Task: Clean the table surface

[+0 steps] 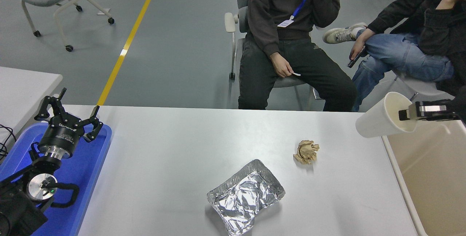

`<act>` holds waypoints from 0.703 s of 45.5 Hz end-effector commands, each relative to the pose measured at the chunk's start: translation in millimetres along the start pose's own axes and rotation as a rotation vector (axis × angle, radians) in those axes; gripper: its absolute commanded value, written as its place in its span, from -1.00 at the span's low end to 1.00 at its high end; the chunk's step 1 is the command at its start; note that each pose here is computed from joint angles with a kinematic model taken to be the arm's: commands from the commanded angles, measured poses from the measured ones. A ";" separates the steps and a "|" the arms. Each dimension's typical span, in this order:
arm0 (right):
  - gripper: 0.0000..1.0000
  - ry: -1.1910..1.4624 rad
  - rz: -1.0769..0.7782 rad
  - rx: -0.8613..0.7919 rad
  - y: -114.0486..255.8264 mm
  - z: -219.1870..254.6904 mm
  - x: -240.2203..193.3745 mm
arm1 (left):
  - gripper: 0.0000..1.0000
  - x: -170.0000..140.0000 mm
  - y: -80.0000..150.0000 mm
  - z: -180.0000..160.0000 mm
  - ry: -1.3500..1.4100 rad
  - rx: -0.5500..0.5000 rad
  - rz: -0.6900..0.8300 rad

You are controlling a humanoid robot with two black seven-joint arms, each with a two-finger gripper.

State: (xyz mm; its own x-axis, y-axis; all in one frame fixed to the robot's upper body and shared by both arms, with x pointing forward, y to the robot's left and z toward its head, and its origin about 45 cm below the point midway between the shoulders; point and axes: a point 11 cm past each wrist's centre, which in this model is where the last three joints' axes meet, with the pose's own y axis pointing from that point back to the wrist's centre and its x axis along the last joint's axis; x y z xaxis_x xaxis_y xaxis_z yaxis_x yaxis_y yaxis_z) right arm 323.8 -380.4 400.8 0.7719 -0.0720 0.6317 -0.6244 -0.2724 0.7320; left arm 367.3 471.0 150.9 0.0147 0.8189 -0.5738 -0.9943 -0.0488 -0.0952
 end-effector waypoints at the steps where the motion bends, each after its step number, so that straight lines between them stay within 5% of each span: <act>1: -1.00 -0.008 0.041 -0.018 16.3 4.1 12.6 | 1.00 -0.1 0.1 -0.5 0.000 0.001 0.000; 32: -1.00 -0.163 0.125 -0.055 24.4 85.1 29.2 | 1.00 0.1 0.0 0.4 0.000 -0.001 -0.001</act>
State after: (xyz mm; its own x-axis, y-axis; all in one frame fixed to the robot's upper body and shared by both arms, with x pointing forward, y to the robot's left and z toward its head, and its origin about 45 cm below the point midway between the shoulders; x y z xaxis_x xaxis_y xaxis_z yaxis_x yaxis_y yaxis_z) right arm 340.2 -446.6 418.7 0.7083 -0.2296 0.6675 -0.7059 -0.2182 0.6739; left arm 367.3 471.1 150.9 0.0147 0.8191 -0.5735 -0.9943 -0.0486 -0.0949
